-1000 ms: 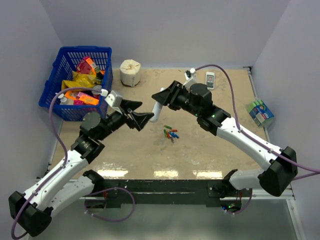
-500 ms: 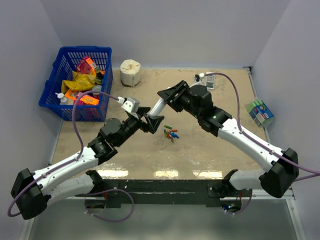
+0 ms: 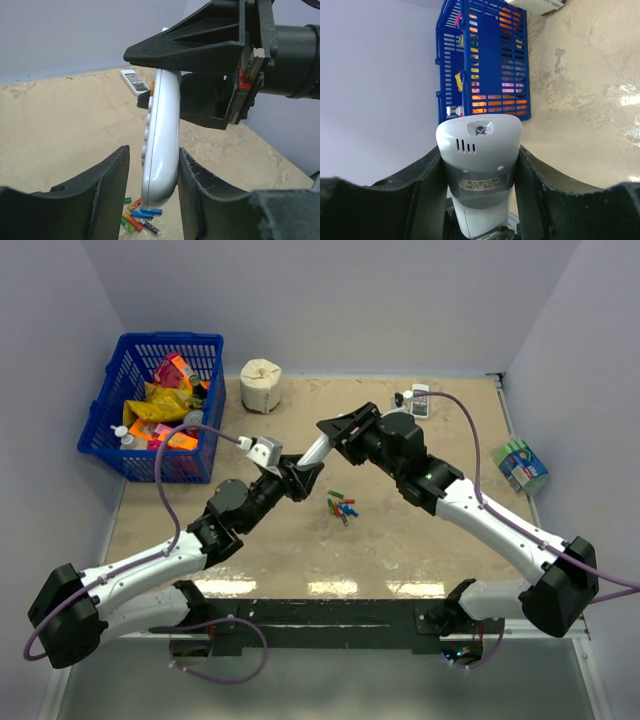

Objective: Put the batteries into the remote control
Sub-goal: Adjust the remote control.

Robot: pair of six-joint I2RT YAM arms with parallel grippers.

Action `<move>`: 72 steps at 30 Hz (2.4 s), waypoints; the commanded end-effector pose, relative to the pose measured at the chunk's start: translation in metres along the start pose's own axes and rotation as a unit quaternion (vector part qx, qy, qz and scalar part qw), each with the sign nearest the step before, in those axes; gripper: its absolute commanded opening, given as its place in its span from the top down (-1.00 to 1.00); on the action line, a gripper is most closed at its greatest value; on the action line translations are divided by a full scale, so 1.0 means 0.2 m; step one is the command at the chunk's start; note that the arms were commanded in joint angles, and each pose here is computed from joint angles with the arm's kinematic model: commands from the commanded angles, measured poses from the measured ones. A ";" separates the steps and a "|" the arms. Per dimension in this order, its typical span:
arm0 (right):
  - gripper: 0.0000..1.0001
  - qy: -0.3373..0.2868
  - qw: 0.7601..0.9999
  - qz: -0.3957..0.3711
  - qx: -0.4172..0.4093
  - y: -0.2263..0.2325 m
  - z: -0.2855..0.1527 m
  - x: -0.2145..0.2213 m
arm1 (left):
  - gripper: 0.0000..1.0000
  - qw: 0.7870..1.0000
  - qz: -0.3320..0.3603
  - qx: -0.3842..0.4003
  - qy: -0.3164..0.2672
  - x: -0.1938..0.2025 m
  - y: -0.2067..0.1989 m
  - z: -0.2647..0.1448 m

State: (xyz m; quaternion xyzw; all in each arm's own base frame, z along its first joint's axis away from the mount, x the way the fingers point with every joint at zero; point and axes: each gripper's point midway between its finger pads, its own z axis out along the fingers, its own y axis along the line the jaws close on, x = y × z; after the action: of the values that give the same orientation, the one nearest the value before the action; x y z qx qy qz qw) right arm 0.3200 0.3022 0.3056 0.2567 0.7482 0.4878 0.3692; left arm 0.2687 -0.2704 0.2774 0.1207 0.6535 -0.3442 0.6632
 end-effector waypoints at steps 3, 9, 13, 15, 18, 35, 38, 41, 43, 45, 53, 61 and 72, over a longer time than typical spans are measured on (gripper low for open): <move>0.83 -0.018 0.999 0.016 -0.032 0.09 0.00 -0.04 | 0.48 0.998 0.007 0.018 -0.055 -0.16 -0.06 0.04; -0.21 -0.029 0.997 -0.065 -0.024 0.05 0.00 -0.07 | 1.00 0.999 0.031 0.013 -0.029 -0.22 -0.07 0.04; -0.66 -0.036 0.983 -0.178 -0.036 0.09 -0.06 -0.12 | 1.00 0.998 0.056 0.000 0.003 -0.27 -0.04 0.04; -0.82 -0.049 0.964 -0.256 -0.047 0.13 -0.12 -0.16 | 1.00 0.997 0.071 0.007 0.032 -0.28 -0.04 0.04; -0.96 -0.063 0.917 -0.385 -0.081 0.21 -0.21 -0.22 | 1.00 0.993 0.086 0.032 0.078 -0.30 0.00 0.03; -0.90 0.144 0.561 -0.760 -0.295 0.35 -0.50 0.09 | 1.00 0.912 0.226 0.230 0.252 -0.35 -0.17 -0.13; -0.87 0.179 0.546 -0.758 -0.310 0.32 -0.53 0.13 | 1.00 0.901 0.226 0.266 0.256 -0.35 -0.22 -0.16; -0.81 0.206 0.538 -0.746 -0.333 0.31 -0.53 0.18 | 1.00 0.897 0.225 0.278 0.260 -0.35 -0.24 -0.17; -0.78 0.213 0.538 -0.742 -0.339 0.30 -0.52 0.20 | 1.00 0.895 0.223 0.283 0.261 -0.35 -0.25 -0.17; -0.69 0.219 0.538 -0.739 -0.342 0.29 -0.51 0.21 | 1.00 0.893 0.219 0.297 0.258 -0.36 -0.28 -0.18; -0.20 0.253 0.539 -0.709 -0.379 0.29 -0.50 0.30 | 1.00 0.882 0.202 0.319 0.281 -0.30 -0.30 -0.18; 0.04 0.283 0.547 -0.692 -0.377 0.24 -0.46 0.33 | 1.00 0.883 0.208 0.323 0.268 -0.35 -0.31 -0.18; 0.94 0.295 0.560 -0.685 -0.361 0.20 -0.44 0.34 | 0.97 0.884 0.212 0.326 0.259 -0.37 -0.32 -0.19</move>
State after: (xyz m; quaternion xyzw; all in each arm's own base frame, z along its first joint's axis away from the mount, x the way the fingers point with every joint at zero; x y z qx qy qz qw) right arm 0.2145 0.3199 0.3362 -0.6461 0.5330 0.3591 0.4117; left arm 0.2110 -0.2698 0.3305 0.5443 0.6489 -0.3371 0.4111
